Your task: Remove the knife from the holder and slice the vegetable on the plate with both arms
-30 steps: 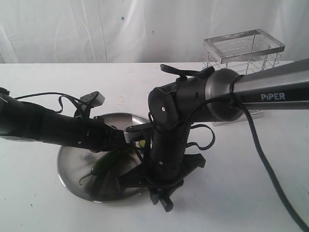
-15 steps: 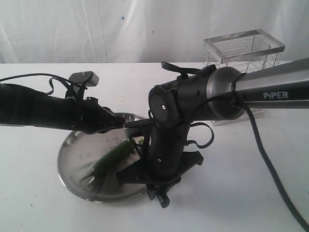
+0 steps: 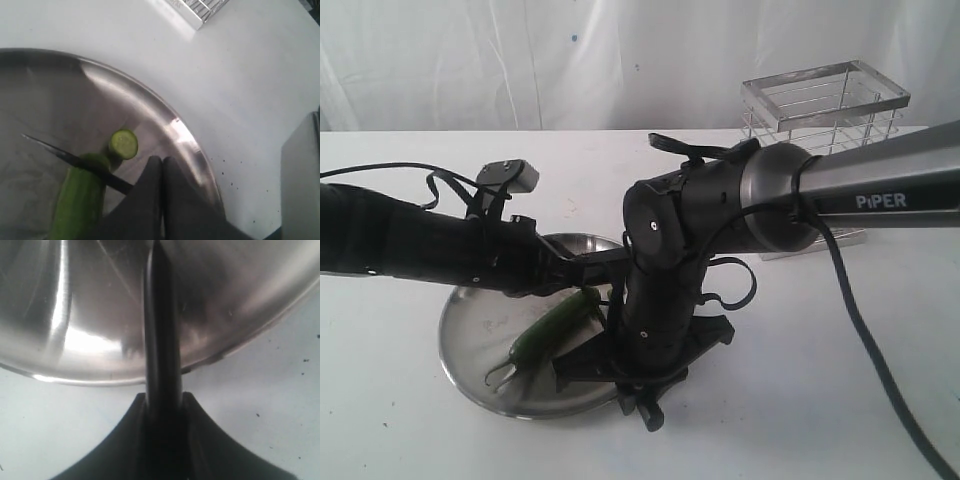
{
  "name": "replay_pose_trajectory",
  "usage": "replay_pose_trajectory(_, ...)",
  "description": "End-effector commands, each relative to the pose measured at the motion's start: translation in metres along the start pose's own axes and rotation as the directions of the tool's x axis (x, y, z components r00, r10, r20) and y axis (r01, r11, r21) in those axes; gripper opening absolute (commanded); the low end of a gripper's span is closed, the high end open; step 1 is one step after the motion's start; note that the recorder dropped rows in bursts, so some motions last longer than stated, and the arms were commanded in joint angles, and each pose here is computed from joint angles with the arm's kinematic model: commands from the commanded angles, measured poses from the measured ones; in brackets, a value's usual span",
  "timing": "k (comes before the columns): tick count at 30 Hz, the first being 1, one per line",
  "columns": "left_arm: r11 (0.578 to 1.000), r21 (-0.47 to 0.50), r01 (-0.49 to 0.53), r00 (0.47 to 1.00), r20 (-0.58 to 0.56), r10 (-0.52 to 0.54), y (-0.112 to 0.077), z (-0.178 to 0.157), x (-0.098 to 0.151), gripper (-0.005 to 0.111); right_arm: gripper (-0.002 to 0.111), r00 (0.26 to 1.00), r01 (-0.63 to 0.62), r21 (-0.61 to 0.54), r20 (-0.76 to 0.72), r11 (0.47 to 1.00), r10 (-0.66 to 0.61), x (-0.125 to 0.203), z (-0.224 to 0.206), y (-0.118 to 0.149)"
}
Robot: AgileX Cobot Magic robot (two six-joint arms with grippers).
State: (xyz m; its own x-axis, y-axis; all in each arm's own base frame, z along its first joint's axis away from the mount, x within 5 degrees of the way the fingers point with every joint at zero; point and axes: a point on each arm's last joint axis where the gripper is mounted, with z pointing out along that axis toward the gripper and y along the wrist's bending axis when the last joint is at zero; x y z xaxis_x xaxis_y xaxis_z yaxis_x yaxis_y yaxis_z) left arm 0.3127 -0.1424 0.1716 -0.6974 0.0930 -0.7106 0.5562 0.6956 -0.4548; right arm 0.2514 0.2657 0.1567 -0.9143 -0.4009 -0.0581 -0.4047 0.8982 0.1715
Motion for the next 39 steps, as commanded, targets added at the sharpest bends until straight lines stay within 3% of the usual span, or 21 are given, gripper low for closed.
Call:
replay_pose_trajectory(1,0.999,-0.021,0.043,0.998,-0.045,-0.044,0.007,0.006,0.015,0.0,0.0,1.0,0.011,-0.006,0.011,1.0,-0.011,-0.002,-0.003,0.001)
replay_pose_trajectory(19,0.992,0.106,0.065,0.997,-0.041,-0.061,0.011,0.029,0.018,0.0,0.0,1.0,0.014,-0.008,0.018,1.0,-0.014,-0.002,-0.003,0.001)
replay_pose_trajectory(39,0.993,-0.057,0.1,0.986,-0.128,-0.107,0.026,0.031,0.028,0.0,0.0,0.999,0.015,0.008,-0.051,1.0,-0.015,0.004,-0.002,0.0)
